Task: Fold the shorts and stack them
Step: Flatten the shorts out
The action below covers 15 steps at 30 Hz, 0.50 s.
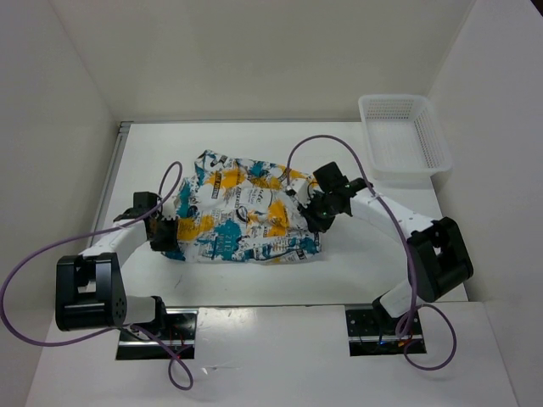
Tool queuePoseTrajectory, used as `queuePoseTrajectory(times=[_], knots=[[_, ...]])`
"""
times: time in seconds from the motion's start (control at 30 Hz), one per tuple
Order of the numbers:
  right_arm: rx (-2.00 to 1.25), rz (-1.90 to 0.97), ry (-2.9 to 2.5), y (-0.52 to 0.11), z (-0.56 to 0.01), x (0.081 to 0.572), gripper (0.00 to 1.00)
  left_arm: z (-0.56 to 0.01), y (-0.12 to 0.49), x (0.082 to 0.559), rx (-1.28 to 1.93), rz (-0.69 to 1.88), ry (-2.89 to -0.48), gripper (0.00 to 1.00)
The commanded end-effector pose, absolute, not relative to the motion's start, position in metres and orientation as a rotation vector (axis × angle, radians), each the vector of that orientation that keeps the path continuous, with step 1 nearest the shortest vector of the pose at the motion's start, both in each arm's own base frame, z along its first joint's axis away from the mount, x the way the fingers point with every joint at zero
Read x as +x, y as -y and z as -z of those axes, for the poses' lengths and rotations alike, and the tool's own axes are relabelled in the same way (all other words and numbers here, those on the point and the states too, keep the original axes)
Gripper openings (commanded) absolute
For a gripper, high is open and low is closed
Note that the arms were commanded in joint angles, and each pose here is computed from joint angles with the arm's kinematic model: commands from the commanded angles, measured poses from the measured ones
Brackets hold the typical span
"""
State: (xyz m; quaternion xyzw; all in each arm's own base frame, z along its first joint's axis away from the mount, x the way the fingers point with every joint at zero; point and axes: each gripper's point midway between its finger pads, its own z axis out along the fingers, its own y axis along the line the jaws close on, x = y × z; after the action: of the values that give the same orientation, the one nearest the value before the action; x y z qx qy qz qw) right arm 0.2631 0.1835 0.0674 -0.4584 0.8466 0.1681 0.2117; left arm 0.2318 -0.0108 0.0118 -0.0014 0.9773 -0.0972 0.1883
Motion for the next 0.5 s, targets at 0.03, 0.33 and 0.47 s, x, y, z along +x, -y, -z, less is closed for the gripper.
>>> queuePoseTrajectory(times=[0.03, 0.33, 0.47], knots=[[-1.617, -0.551, -2.244, -0.176, -0.11, 0.235, 0.0, -0.017, 0.009, 0.216, -0.018, 0.262, -2.806, 0.0], [-2.272, -0.413, -2.104, -0.168, -0.067, 0.138, 0.5, -0.07, 0.032, 0.212, -0.033, 0.497, -2.829, 0.0], [-1.96, -0.323, -2.098, -0.186, -0.096, 0.194, 1.0, -0.092, 0.038, 0.206, -0.039, 0.56, -2.854, 0.16]])
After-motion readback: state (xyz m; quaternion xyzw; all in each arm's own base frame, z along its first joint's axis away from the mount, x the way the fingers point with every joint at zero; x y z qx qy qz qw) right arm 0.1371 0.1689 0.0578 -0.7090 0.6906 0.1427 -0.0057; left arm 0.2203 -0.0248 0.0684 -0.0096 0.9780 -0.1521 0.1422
